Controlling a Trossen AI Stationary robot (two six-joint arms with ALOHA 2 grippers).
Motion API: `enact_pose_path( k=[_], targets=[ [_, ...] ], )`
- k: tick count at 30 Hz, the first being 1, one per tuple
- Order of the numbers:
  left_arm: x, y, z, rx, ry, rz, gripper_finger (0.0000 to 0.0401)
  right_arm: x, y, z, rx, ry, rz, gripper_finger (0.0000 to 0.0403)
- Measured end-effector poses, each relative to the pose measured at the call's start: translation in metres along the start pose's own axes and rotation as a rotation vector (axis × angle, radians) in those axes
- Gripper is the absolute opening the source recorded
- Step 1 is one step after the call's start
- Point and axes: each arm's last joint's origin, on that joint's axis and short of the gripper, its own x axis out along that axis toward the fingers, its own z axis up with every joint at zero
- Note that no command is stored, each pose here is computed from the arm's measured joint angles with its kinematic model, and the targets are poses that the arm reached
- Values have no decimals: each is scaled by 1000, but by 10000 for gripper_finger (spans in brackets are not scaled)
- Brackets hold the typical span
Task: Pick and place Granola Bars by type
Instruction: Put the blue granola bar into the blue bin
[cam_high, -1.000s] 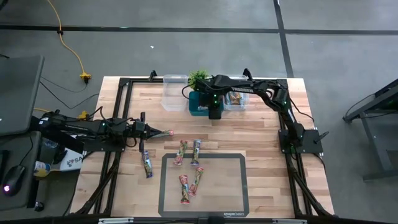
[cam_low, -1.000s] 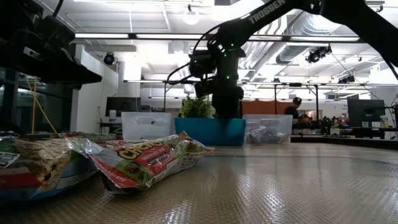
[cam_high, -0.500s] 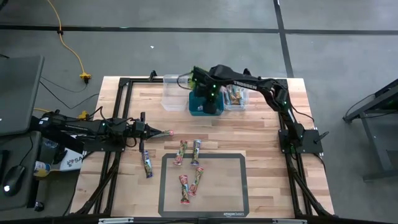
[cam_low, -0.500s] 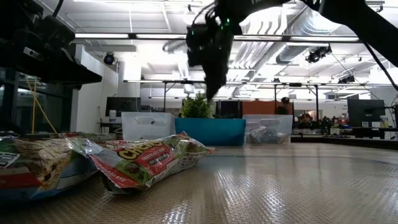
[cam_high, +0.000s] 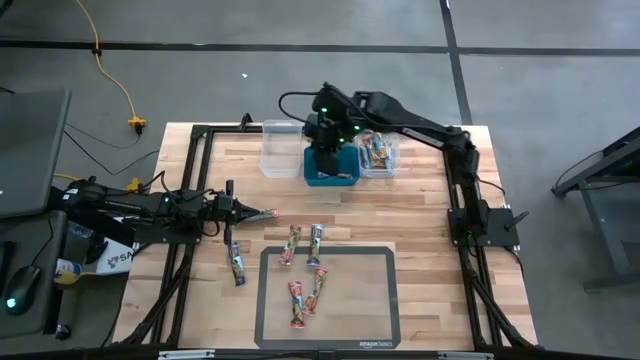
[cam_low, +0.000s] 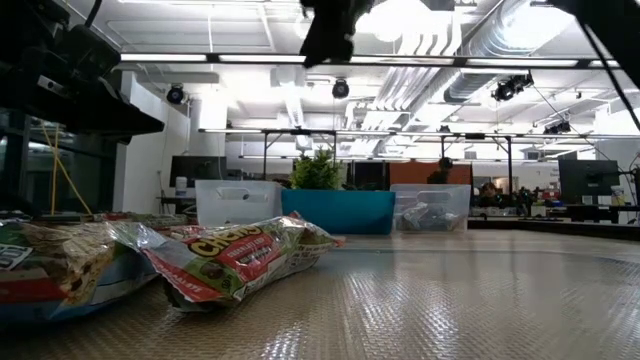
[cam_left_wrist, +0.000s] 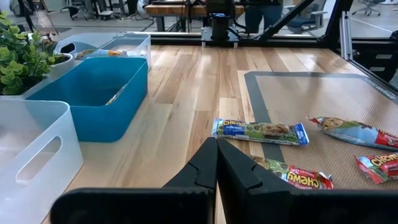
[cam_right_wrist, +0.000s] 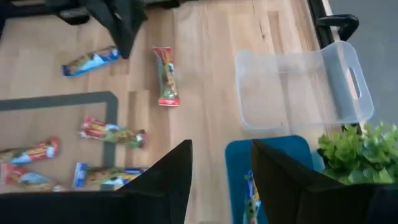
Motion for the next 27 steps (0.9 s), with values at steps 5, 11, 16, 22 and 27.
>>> enact_pose_path(
  k=[5, 11, 16, 22, 27],
  targets=[
    [0, 0, 0, 0, 0, 0, 1, -27, 27, 3, 49, -48, 12, 144],
    [0, 0, 0, 0, 0, 0, 1, -57, 69, 6, 122, -112, 43, 142],
    [0, 0, 0, 0, 0, 0, 1, -70, 109, 5, 143, -143, 32, 142],
    [0, 0, 0, 0, 0, 0, 1, -67, 159, 13, 89, -289, -58, 142],
    [0, 0, 0, 0, 0, 0, 1, -53, 191, 16, 58, -365, -121, 142]
  ],
)
